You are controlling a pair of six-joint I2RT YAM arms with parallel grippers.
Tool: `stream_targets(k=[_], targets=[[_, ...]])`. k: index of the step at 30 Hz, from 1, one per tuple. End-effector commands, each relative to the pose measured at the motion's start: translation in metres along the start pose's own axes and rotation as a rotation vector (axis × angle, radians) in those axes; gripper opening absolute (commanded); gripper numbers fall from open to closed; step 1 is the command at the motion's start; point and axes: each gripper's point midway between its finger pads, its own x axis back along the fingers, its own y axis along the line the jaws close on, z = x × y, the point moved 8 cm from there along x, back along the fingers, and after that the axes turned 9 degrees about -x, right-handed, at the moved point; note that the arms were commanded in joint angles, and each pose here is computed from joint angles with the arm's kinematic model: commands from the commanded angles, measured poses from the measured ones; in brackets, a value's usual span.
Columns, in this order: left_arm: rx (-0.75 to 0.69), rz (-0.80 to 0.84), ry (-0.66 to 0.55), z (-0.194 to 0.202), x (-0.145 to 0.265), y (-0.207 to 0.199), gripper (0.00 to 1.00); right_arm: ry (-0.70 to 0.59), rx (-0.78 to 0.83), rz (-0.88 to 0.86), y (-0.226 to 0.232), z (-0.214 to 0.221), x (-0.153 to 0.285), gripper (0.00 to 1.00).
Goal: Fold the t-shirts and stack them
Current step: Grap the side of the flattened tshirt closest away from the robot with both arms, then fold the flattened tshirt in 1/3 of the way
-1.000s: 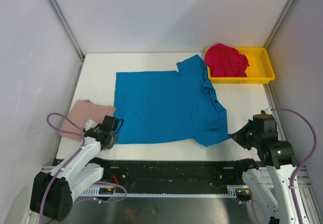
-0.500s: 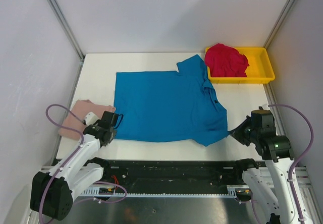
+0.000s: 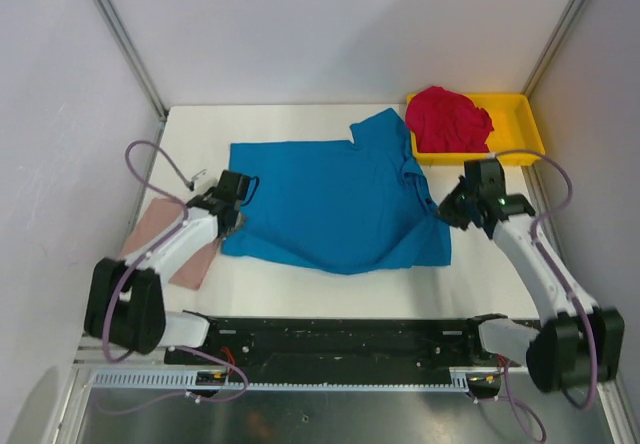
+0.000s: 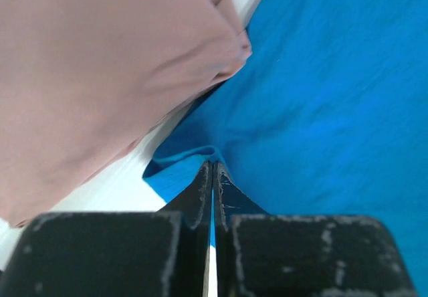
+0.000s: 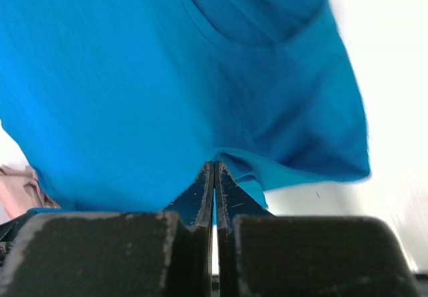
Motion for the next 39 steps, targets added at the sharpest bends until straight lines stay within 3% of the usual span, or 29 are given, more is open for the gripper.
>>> stream_targets(k=[1,7,11,30,39], targets=[[-0.025,0.008,-0.032,-0.029,-0.014,-0.028,0.00,-0.123,0.079,-0.137,0.057,-0.039,-0.034,0.00],[0.003,-0.038,0.027,-0.037,-0.044,-0.040,0.00,-0.124,0.123,-0.075,0.082,-0.059,-0.095,0.00],[0.026,-0.067,0.050,-0.039,-0.057,-0.035,0.00,-0.117,0.128,-0.045,0.084,-0.062,-0.112,0.00],[0.056,-0.034,0.003,-0.044,-0.035,-0.006,0.00,-0.199,0.105,0.066,0.048,-0.085,-0.086,0.00],[0.029,-0.025,0.023,-0.050,-0.051,-0.019,0.00,-0.142,0.093,0.052,0.040,-0.079,-0.105,0.00]])
